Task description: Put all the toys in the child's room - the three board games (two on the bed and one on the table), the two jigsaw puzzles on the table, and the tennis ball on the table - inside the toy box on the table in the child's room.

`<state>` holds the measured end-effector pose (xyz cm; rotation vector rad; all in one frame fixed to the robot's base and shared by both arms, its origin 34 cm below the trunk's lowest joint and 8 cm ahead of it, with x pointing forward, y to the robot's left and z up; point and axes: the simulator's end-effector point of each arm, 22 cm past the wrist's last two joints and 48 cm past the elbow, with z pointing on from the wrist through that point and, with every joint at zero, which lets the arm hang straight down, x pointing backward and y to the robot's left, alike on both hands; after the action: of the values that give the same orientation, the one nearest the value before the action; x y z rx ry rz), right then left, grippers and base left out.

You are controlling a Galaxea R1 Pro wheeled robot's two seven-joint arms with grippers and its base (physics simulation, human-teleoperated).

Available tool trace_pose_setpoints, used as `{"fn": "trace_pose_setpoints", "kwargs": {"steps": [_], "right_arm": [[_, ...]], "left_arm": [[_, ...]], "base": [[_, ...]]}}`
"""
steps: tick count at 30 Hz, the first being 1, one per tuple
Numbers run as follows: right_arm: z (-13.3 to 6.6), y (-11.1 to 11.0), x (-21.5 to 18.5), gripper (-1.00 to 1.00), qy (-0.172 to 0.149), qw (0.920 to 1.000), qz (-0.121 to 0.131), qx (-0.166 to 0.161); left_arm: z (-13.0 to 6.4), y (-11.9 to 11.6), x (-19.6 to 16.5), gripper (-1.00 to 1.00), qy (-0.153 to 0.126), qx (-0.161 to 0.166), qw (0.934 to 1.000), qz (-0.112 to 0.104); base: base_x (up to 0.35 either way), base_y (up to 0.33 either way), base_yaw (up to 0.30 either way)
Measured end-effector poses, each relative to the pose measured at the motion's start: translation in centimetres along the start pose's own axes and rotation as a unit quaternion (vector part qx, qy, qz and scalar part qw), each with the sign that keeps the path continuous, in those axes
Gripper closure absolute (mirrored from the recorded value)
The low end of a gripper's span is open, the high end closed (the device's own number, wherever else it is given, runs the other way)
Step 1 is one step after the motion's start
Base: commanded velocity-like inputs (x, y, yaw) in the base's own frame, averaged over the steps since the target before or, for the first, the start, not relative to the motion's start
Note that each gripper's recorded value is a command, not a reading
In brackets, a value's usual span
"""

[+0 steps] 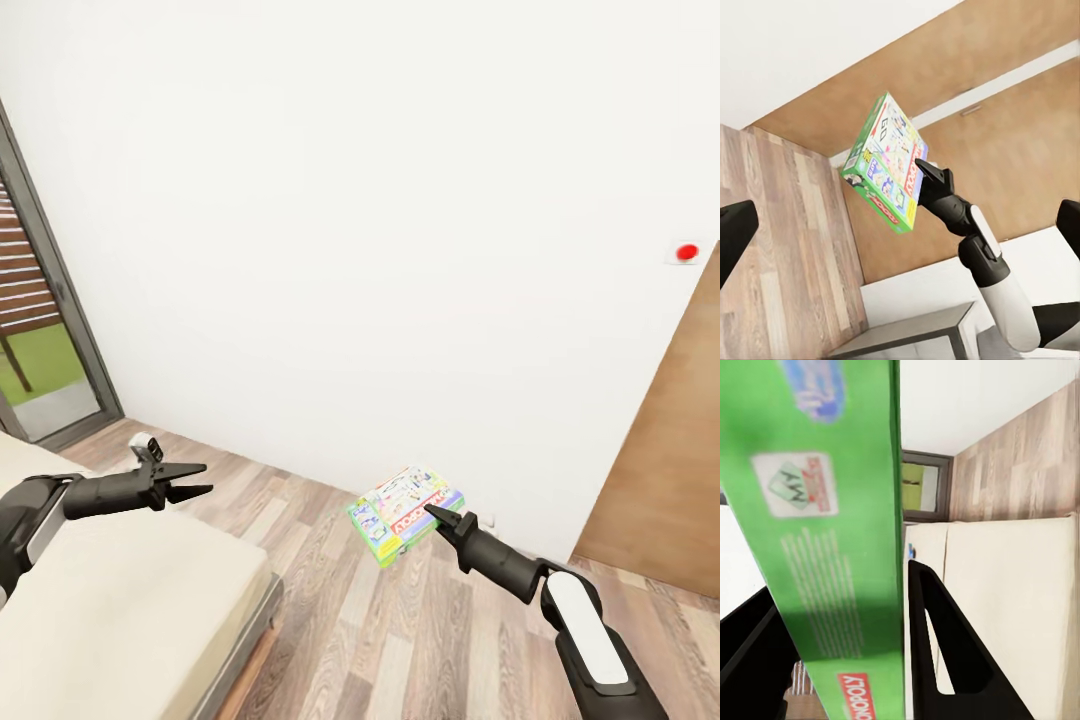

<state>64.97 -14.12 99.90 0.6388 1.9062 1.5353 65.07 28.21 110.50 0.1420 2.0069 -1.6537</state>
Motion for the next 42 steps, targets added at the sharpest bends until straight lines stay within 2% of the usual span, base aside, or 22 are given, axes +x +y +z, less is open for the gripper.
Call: {"fn": "trace_pose_setpoints", "kwargs": {"steps": [9,20,28,42], "right_arm": [[-0.3,0.9,0.0,1.00,-0.001,1.0000,0.000,0.000],[-0.8,1.8,0.1,1.00,-0.001,1.0000,0.000,0.000],[-1.8,2.2,-1.0,1.00,-0.018,0.9998,0.007,0.000],[-2.5,3.1,-1.0,1.00,-0.020,0.9998,0.009,0.001]], "left_arm": [[-0.2,-0.9,-0.2,-1.00,0.000,0.000,1.0000,0.000],[-0.4,-1.9,-0.3,-1.00,0.000,0.000,1.0000,-0.001],[-0.6,-2.6,-0.4,-1.00,0.000,0.000,1.0000,-0.001],[-0.9,-3.7,-0.4,-1.00,0.000,0.000,1.0000,-0.001]], "base": [[-0.003,0.000,-0.280],[-0.126,0.000,-0.280],[-0.010,0.000,-0.280],[0.000,0.000,-0.280]]}}
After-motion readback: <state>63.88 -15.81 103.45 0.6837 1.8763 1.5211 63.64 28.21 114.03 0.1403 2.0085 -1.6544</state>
